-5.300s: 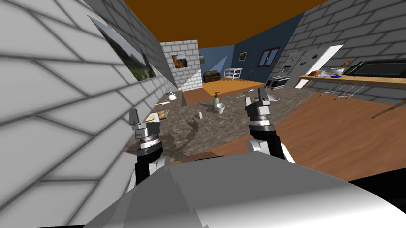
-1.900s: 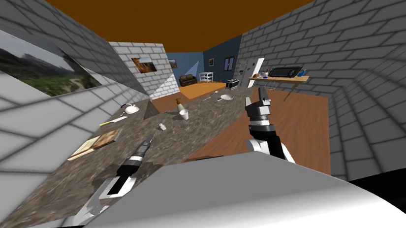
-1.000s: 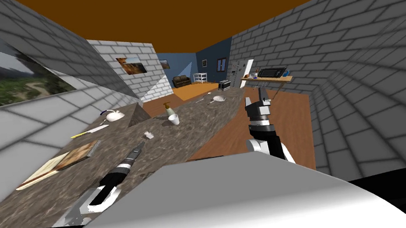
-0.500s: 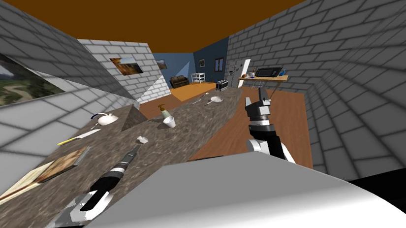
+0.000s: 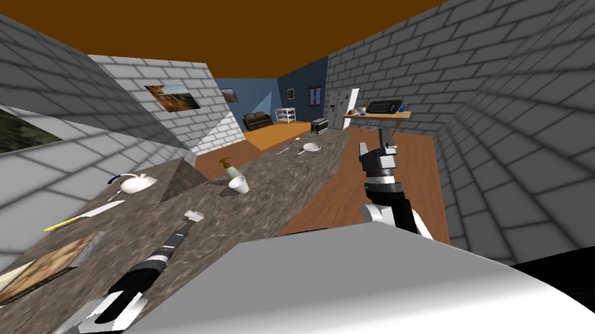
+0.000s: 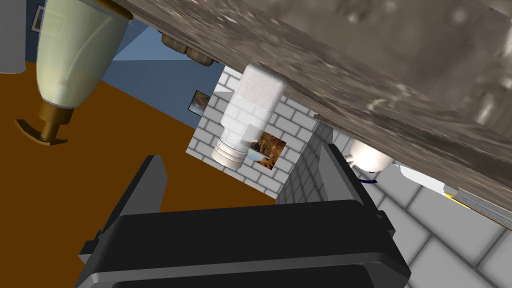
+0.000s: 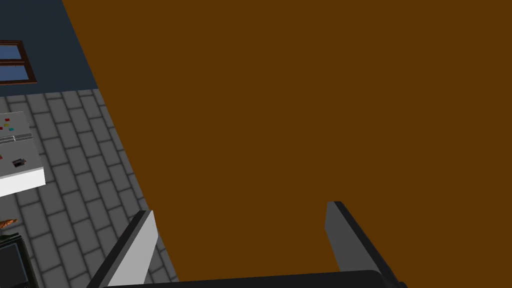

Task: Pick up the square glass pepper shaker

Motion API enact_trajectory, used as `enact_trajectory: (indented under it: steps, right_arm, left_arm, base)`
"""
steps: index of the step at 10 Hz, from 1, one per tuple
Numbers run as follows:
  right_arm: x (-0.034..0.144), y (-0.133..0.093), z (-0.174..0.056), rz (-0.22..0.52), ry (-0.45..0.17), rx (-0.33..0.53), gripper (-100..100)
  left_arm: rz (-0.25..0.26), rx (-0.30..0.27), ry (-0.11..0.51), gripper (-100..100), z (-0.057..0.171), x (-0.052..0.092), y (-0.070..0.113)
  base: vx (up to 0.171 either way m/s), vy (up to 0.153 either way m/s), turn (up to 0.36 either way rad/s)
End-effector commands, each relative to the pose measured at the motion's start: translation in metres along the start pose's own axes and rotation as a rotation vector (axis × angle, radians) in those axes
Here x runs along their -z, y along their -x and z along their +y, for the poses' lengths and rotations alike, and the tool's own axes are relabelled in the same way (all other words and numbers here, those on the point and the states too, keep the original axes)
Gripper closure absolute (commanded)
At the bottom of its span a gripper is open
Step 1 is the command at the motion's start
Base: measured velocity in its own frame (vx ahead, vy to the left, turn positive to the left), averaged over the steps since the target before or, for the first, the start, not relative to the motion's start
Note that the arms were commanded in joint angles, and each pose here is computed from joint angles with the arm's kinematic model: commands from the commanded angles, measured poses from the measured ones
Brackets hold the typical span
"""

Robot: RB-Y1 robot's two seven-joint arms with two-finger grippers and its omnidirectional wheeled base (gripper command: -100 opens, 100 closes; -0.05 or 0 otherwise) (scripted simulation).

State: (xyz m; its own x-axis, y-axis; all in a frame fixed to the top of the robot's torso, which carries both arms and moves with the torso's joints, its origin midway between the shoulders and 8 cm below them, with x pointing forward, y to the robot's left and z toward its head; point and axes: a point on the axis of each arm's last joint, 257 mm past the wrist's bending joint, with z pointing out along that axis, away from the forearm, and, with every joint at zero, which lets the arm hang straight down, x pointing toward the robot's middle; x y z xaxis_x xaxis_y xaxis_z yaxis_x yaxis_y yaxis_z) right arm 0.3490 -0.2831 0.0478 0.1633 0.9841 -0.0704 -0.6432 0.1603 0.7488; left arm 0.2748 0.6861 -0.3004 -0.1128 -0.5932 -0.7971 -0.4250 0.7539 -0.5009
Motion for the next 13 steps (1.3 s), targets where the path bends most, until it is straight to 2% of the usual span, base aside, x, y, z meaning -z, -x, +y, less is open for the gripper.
enact_trajectory:
  steps: [1,3,4,7,9,10,11,12,13]
  right_arm:
    - [0.000,0.000,0.000,0.000,0.000,0.000,0]
    - [0.000,0.000,0.000,0.000,0.000,0.000,0]
    - [0.000,0.000,0.000,0.000,0.000,0.000,0]
    - [0.000,0.000,0.000,0.000,0.000,0.000,0]
    - [0.000,0.000,0.000,0.000,0.000,0.000,0]
    - [0.000,0.000,0.000,0.000,0.000,0.000,0]
    - [0.000,0.000,0.000,0.000,0.000,0.000,0]
    - [0.000,0.000,0.000,0.000,0.000,0.000,0]
    - [0.000,0.000,0.000,0.000,0.000,0.000,0]
  left_arm:
    - [0.000,-0.007,0.035,-100,0.015,0.005,0.004]
    - [-0.007,-0.033,0.141,-100,0.058,0.020,0.020]
    - [-0.007,-0.033,0.141,-100,0.058,0.020,0.020]
    - [-0.020,-0.061,0.278,-100,0.110,0.045,0.042]
    - [-0.020,-0.061,0.278,-100,0.110,0.045,0.042]
    - [-0.024,-0.068,0.316,-100,0.124,0.053,0.048]
    - [-0.030,-0.077,0.376,-100,0.145,0.067,0.057]
    - [-0.030,-0.077,0.376,-100,0.145,0.067,0.057]
    - [-0.034,-0.082,0.412,-100,0.157,0.076,0.062]
  base:
    - [0.064,-0.048,-0.067]
    - [0.093,-0.061,-0.143]
    - [0.100,-0.058,-0.056]
    - [0.102,-0.079,-0.123]
    - [0.063,-0.027,-0.004]
    - [0.035,-0.019,-0.072]
    - [0.101,-0.040,-0.139]
    - [0.099,-0.035,-0.070]
    - [0.077,-0.040,-0.059]
